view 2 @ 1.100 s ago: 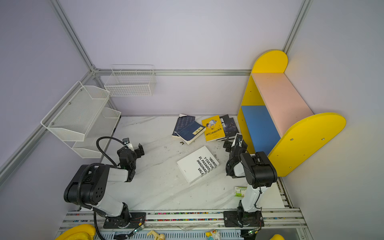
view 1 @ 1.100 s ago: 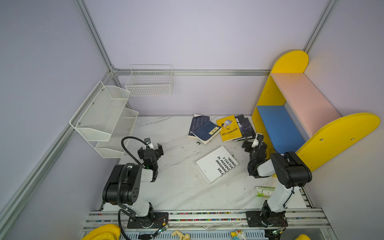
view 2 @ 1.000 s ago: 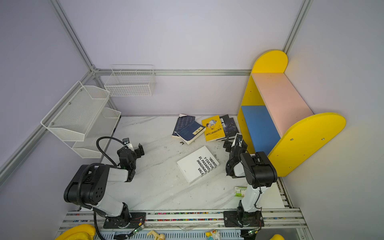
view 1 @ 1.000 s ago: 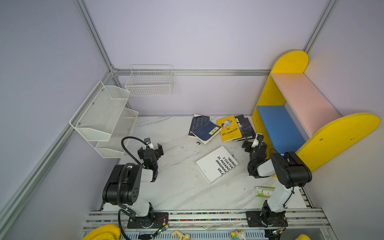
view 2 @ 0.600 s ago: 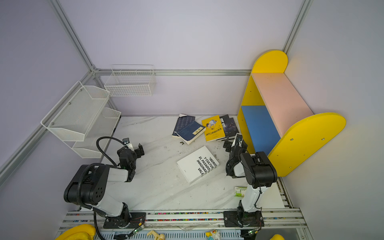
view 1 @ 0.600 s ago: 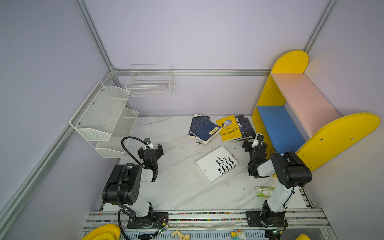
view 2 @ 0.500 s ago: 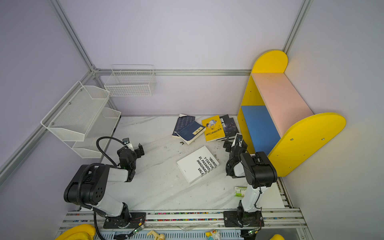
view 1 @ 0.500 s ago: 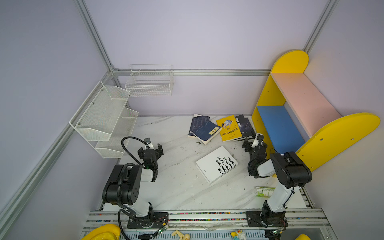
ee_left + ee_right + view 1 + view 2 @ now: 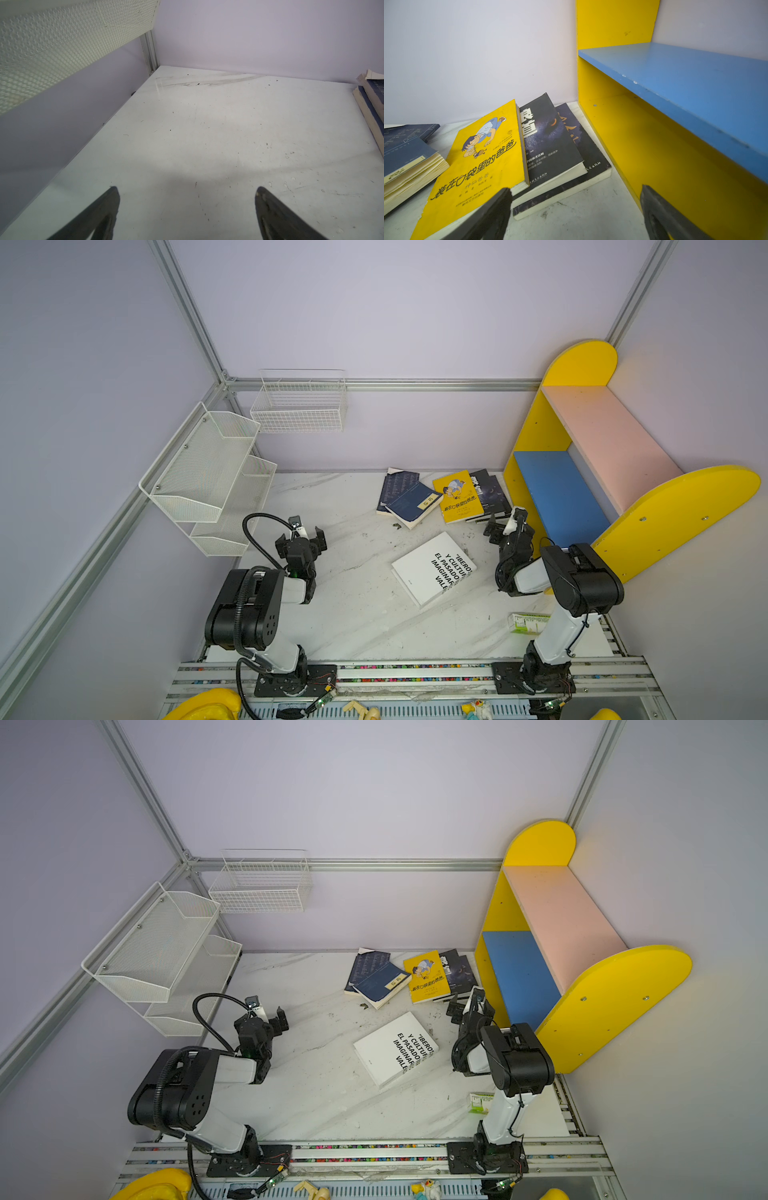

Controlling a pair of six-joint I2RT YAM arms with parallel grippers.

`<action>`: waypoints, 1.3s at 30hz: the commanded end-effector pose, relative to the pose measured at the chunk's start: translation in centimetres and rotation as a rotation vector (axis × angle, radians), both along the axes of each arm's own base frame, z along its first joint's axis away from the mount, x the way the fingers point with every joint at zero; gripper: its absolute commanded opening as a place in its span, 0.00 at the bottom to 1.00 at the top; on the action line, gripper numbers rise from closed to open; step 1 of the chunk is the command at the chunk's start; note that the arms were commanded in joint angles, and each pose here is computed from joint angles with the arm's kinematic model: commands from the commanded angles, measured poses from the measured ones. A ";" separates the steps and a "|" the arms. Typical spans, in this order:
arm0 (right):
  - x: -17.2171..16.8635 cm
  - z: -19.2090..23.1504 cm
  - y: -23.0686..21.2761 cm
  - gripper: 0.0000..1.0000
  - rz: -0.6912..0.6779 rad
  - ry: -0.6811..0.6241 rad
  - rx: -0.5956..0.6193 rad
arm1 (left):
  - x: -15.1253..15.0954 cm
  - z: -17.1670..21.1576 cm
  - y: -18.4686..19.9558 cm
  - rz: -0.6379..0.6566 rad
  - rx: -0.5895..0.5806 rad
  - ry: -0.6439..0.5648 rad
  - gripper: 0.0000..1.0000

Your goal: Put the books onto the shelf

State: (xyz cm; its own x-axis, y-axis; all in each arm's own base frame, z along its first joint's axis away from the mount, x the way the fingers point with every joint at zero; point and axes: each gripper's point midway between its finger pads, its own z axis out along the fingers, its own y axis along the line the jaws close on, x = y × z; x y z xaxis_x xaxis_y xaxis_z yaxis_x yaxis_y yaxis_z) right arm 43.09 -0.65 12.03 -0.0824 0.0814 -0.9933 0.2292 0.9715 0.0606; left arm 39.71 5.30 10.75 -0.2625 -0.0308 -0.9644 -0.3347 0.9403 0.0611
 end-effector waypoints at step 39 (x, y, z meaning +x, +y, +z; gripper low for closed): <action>-4.8 20.9 25.8 0.97 0.634 0.241 0.638 | -3.9 15.9 -20.9 -0.521 -1.138 0.060 1.00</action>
